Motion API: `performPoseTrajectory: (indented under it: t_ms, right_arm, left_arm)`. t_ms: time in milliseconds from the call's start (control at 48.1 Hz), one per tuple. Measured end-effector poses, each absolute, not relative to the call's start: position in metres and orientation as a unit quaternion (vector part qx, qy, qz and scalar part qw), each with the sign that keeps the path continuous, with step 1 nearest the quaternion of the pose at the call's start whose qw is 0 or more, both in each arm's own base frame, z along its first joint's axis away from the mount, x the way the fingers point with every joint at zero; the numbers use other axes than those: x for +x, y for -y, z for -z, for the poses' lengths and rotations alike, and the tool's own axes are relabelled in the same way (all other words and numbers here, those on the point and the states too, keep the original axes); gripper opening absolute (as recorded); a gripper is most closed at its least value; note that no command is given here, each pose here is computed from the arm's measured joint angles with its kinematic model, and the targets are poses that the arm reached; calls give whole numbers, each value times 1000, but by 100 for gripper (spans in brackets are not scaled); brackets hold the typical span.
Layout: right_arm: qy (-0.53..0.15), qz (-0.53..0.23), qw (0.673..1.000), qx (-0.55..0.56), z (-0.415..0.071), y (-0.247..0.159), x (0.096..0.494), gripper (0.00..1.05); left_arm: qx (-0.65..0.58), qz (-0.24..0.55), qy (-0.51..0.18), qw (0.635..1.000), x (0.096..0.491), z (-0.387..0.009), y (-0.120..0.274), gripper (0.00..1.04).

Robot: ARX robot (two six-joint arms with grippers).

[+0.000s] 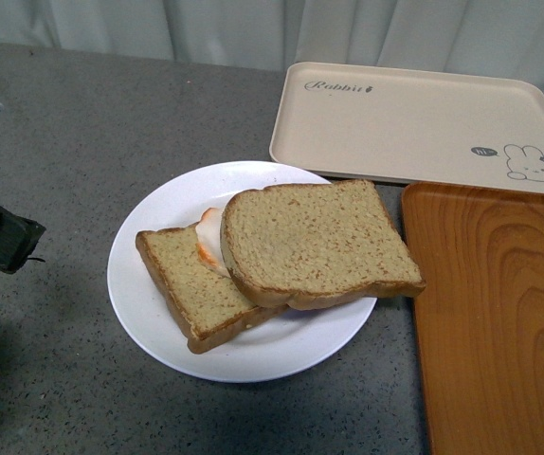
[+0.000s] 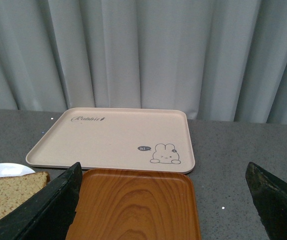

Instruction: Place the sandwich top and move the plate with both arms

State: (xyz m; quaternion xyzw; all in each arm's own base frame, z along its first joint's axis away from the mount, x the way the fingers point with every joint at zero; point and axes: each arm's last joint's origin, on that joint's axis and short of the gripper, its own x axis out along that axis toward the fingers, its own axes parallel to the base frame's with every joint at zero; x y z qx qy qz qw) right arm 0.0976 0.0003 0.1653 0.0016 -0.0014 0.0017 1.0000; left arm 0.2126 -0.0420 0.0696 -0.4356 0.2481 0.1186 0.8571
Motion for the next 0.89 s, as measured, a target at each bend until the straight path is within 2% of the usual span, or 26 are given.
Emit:
performPoseTrajectory:
  t_ms: [416, 894]
  right_arm:
    - [1, -2, 1000, 2, -165, 0, 98, 96]
    - [1, -2, 1000, 2, -165, 0, 98, 96]
  left_arm:
    - [-466, -99, -257, 841, 231, -63, 78, 98]
    - [-512, -80, -275, 810, 225, -68, 106, 98]
